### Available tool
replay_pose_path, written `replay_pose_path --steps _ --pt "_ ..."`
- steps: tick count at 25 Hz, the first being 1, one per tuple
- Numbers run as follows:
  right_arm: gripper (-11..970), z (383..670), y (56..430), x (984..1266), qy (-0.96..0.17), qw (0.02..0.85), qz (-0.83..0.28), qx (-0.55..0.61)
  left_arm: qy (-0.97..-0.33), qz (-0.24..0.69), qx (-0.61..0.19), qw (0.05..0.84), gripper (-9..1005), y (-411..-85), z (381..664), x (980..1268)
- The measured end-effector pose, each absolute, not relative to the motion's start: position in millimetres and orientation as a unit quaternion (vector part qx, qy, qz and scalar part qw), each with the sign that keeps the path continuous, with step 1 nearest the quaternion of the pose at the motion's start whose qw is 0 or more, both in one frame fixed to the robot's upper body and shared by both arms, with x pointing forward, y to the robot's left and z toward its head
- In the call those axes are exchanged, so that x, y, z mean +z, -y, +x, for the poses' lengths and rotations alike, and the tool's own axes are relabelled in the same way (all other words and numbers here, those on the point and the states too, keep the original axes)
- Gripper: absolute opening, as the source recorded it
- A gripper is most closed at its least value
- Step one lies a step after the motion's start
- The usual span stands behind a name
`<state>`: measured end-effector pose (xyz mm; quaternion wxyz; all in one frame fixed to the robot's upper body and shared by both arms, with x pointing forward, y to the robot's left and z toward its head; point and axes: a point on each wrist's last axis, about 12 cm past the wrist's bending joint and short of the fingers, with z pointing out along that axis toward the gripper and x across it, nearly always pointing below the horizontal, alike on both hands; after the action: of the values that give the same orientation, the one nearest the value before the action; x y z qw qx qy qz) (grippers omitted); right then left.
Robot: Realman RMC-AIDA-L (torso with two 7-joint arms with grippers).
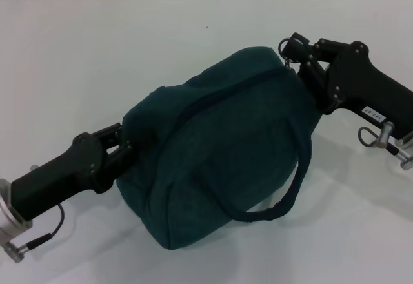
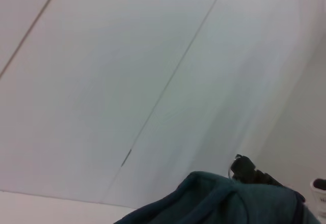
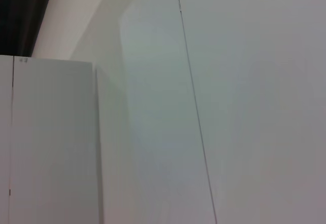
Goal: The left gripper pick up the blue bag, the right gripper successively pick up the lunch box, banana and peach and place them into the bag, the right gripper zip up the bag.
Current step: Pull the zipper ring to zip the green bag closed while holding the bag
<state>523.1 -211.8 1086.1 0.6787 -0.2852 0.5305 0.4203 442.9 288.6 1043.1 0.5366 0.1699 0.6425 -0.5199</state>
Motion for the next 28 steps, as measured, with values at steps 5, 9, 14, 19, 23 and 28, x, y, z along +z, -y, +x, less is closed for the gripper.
replay_pose_path --steps 5,9,14,19,23,28 --pt "18 524 213 1085 -0.535 0.677 -0.283 0.419 -0.633 0.183 -0.511 0.552 351 -293 444 1050" --pt "18 525 212 1084 -0.539 0.675 -0.283 0.417 -0.631 0.192 -0.522 0.542 493 -305 452 1066" --pt "18 527 212 1084 -0.542 0.674 -0.283 0.415 -0.632 0.232 -0.513 0.533 683 -315 476 1105" --pt "18 529 211 1083 -0.548 0.672 -0.282 0.41 -0.659 0.297 -0.488 0.489 805 -305 506 1163" --pt "18 530 212 1084 -0.548 0.674 -0.28 0.408 -0.692 0.358 -0.454 0.432 865 -276 522 1208" --pt "18 532 212 1085 -0.548 0.677 -0.276 0.408 -0.733 0.417 -0.391 0.367 864 -223 529 1237"
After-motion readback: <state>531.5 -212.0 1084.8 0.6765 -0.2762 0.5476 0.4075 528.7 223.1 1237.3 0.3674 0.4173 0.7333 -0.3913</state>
